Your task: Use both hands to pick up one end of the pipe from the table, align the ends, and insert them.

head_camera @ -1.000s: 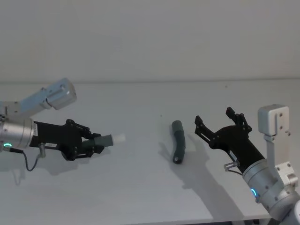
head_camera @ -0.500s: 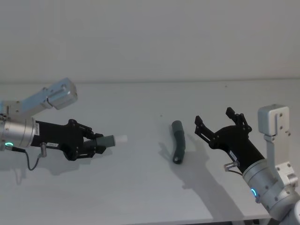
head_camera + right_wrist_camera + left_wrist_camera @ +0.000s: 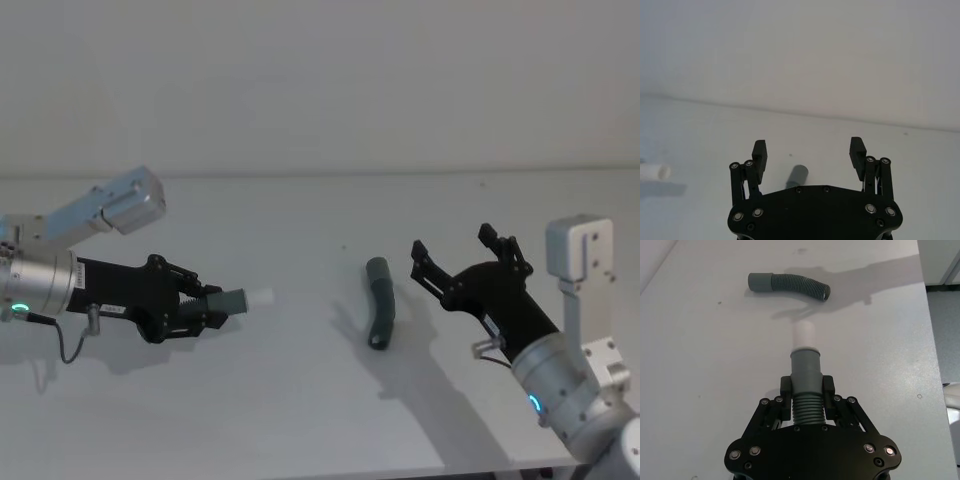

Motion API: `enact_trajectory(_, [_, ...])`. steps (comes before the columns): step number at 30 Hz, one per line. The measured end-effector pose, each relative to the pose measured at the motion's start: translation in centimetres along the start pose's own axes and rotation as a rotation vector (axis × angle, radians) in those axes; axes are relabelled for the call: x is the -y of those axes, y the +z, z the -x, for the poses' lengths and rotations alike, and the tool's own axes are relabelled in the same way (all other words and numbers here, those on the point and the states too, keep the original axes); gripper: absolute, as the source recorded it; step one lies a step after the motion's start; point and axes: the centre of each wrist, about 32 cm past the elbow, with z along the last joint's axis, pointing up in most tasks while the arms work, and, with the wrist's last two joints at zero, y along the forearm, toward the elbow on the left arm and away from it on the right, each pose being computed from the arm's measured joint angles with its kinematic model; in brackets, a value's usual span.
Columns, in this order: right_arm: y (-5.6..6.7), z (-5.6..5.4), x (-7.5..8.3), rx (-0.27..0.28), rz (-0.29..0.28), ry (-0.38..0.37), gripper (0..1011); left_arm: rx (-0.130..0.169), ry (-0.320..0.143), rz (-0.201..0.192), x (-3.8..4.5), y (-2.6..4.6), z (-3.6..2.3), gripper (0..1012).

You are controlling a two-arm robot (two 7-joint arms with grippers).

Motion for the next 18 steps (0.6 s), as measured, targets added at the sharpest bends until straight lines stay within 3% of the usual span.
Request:
enact_trajectory(4, [1.1, 1.2, -0.7, -0.009, 0.012, -0.011, 1002, 0.000, -0.001, 0.001, 0.00, -0.02, -0.01, 321])
enact_trajectory(7, [2.6, 2.8, -1.6, -0.021, 0.026, -0.015, 1002, 0.000, -0.001, 0.001, 0.01, -0.02, -0.02, 321])
enact_trajectory(11, [3.7, 4.2, -2.5, -0.029, 0.052, -0.023, 1002, 0.001, -0.002, 0.002, 0.03, -0.02, -0.02, 321])
enact_trajectory(18, [5.9, 6.9, -4.3, -0.041, 0.135, -0.065, 1003, 0.001, -0.003, 0.002, 0.05, -0.02, -0.03, 321])
